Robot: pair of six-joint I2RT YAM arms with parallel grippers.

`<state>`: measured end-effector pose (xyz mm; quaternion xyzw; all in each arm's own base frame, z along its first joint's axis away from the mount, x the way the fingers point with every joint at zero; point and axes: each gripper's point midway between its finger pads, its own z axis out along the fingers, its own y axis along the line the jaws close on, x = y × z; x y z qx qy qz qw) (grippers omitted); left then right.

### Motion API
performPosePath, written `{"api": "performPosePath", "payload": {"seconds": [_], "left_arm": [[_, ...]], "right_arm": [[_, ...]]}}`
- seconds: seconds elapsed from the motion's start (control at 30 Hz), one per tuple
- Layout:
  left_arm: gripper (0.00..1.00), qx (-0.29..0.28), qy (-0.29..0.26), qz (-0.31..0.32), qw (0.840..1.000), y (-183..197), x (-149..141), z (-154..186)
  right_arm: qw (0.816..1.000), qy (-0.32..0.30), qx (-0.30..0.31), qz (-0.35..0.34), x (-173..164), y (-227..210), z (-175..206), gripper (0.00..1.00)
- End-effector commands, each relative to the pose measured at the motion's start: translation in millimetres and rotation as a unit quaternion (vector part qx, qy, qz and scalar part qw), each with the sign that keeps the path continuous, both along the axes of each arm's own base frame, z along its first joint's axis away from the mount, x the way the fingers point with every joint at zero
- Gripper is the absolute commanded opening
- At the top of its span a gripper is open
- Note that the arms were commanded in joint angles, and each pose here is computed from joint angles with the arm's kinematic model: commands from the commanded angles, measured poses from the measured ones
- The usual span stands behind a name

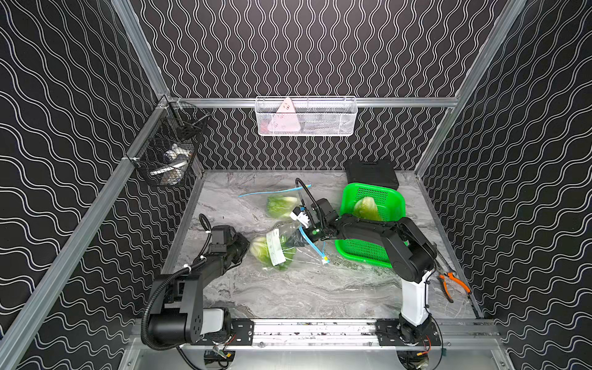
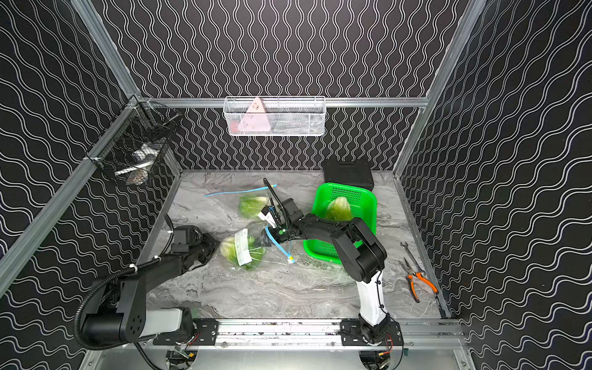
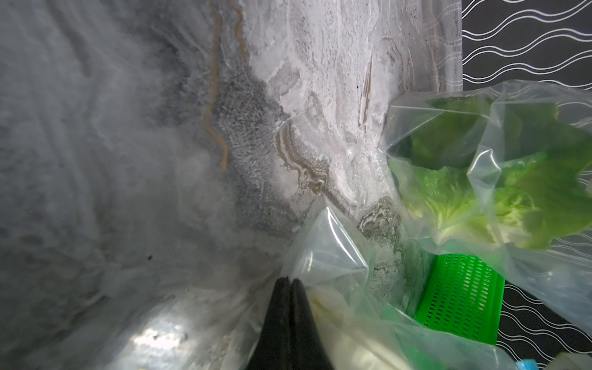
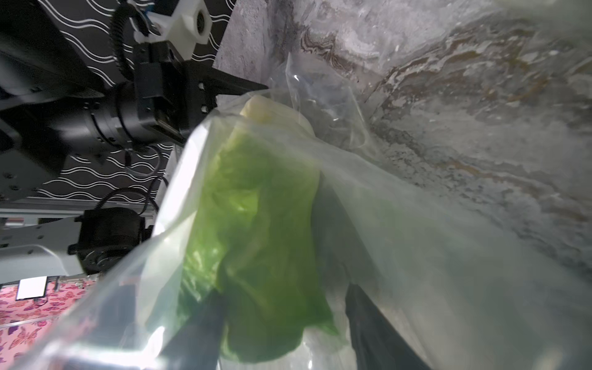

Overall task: Open the zip-top bag and take out the chinese cabbages
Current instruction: Pick up the Chinese cabbage from the zipper food storage bag.

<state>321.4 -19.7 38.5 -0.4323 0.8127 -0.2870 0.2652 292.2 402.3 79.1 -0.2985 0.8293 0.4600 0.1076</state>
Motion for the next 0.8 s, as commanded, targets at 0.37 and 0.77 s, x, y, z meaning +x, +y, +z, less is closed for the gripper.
{"api": "performPosePath", "payload": {"seconds": [0.37,0.77], "left_arm": [[0.0,0.018,0.0,0.025,1.0,10,-7,6],[0.0,0.013,-0.008,0.042,0.999,18,-5,9]], "right_arm": [[0.995,-0.057,-0.002,-0.081,26,-33,30,0.0],[0.981,-0.085,-0.004,-0.172,52,-120,69,0.0]]}}
